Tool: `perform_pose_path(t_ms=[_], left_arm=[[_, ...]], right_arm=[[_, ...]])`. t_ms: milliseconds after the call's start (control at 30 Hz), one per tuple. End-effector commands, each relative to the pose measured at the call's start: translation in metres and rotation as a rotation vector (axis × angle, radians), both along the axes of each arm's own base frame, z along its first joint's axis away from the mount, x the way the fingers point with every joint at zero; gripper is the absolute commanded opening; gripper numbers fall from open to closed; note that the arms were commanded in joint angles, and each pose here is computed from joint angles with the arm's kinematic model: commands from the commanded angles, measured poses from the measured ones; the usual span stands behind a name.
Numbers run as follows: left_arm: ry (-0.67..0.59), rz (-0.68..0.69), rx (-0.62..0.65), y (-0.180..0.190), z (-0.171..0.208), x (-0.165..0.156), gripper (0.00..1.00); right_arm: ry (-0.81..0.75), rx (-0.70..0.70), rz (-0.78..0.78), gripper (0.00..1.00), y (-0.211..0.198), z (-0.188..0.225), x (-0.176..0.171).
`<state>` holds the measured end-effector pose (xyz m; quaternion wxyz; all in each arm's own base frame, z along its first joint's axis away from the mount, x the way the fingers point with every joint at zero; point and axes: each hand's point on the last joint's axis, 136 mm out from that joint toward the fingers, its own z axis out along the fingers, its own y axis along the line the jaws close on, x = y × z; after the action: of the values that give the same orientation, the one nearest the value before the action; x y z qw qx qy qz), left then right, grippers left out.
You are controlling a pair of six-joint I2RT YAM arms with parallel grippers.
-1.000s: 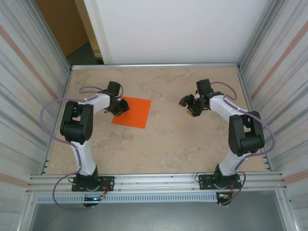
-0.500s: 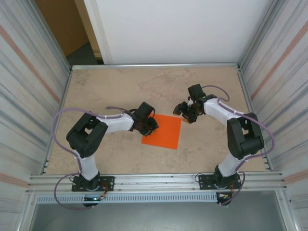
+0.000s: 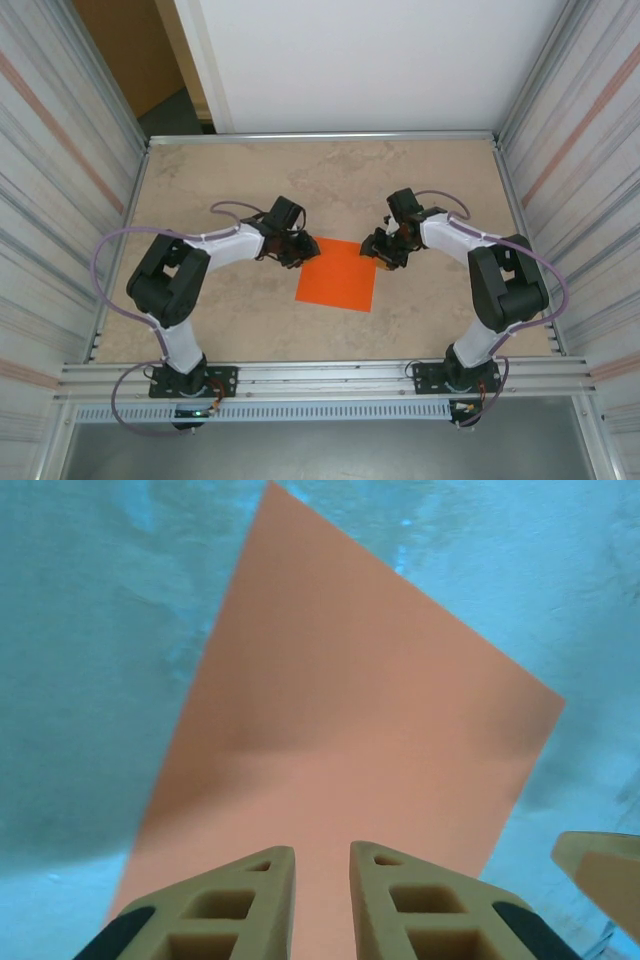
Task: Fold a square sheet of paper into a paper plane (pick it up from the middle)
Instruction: First fold in half a square sheet of paper at the center of the table.
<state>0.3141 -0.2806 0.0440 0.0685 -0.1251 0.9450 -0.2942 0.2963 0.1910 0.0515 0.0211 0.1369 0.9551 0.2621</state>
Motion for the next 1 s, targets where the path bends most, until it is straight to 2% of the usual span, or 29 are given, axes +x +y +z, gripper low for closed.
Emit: perform_pose_path(t_ms=[0,200,633,967], left_arm=[[0.014,-0.110,0.032,0.002,-0.007,-0.009,0.20],[0.038,-0.111,0.016,-0.004,-0.015,-0.006,0.18],[0.155,-0.008,0.059,0.011,-0.047,-0.024,0.13],[0.165,0.001,0.027,0.008,-0.049,-0.028,0.13]], right_arm=[[-0.004,0.032,0.040,0.41,0.006,0.002,-0.006],[0.027,0.014,0.054,0.34,0.004,-0.011,-0.009],[0.079,-0.002,0.065,0.33,0.005,-0.035,-0.010],[0.083,-0.001,0.069,0.31,0.008,-0.048,-0.002]])
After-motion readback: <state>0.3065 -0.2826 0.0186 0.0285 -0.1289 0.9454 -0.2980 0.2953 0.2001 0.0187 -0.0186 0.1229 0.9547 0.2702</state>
